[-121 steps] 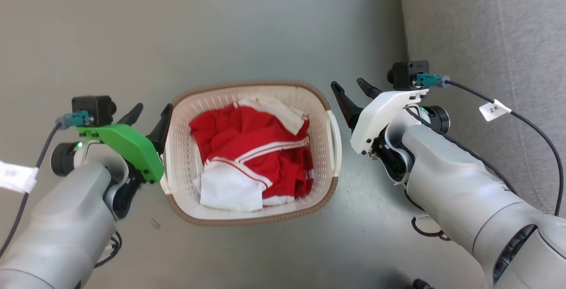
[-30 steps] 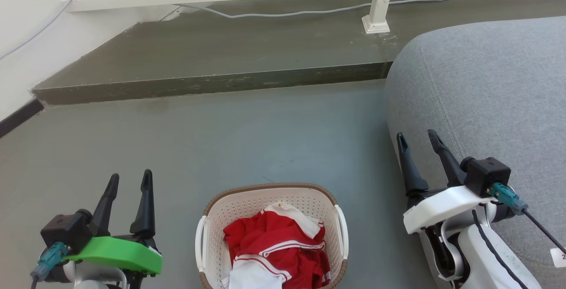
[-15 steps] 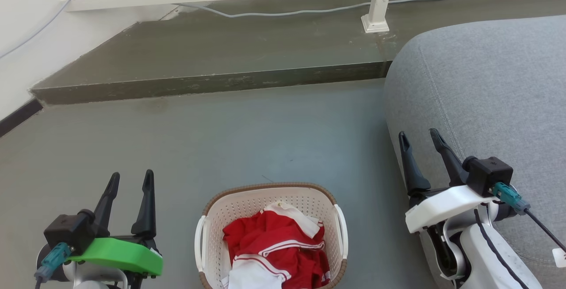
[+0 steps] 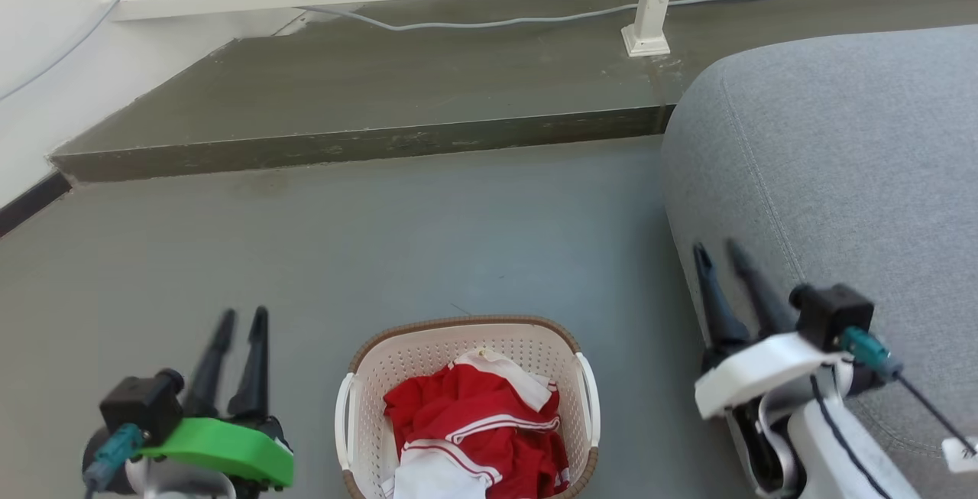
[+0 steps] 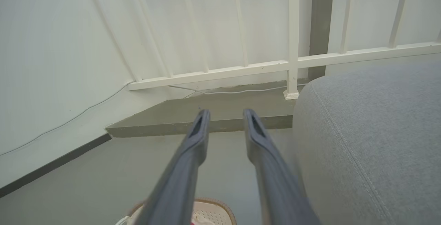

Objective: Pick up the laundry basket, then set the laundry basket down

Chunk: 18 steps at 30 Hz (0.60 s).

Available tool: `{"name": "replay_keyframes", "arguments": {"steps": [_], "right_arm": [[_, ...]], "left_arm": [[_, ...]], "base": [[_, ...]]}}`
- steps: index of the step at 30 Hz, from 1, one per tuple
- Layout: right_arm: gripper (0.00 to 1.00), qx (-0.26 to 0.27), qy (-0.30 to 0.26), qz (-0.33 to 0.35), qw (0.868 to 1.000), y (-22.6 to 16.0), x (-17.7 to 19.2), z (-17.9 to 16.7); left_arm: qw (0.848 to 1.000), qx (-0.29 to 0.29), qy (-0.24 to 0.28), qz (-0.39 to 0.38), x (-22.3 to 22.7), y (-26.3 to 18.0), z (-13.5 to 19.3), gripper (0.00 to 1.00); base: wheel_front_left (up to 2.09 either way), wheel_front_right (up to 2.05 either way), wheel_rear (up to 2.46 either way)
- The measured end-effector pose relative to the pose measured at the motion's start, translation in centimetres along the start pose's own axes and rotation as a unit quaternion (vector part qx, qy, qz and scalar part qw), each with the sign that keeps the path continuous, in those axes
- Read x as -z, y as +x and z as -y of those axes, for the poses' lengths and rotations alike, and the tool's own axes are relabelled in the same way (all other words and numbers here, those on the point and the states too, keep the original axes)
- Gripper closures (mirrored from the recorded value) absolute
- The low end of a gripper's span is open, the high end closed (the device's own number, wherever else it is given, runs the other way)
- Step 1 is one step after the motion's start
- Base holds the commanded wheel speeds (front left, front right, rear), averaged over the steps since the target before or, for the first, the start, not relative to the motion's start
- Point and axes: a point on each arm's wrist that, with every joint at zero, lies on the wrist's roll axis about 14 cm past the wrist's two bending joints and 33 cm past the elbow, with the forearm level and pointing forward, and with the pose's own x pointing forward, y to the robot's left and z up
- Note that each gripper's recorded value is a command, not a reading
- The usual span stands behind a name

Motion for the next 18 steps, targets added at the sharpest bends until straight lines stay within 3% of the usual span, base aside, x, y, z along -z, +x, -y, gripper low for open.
{"name": "replay_keyframes", "arguments": {"steps": [5,18], "right_arm": [[1.0,0.009,0.008,-0.039,0.999,-1.5,2.5,0.2],[1.0,0.033,0.097,-0.042,0.994,-1.3,2.4,1.0]], "left_arm": [[1.0,-0.009,-0.013,-0.024,1.7,-0.6,0.0,1.0],[0.994,-0.041,-0.094,-0.028,1.7,-1.0,-1.1,1.0]], "base": [[0.0,0.0,0.0],[0.0,0.0,0.0]]}}
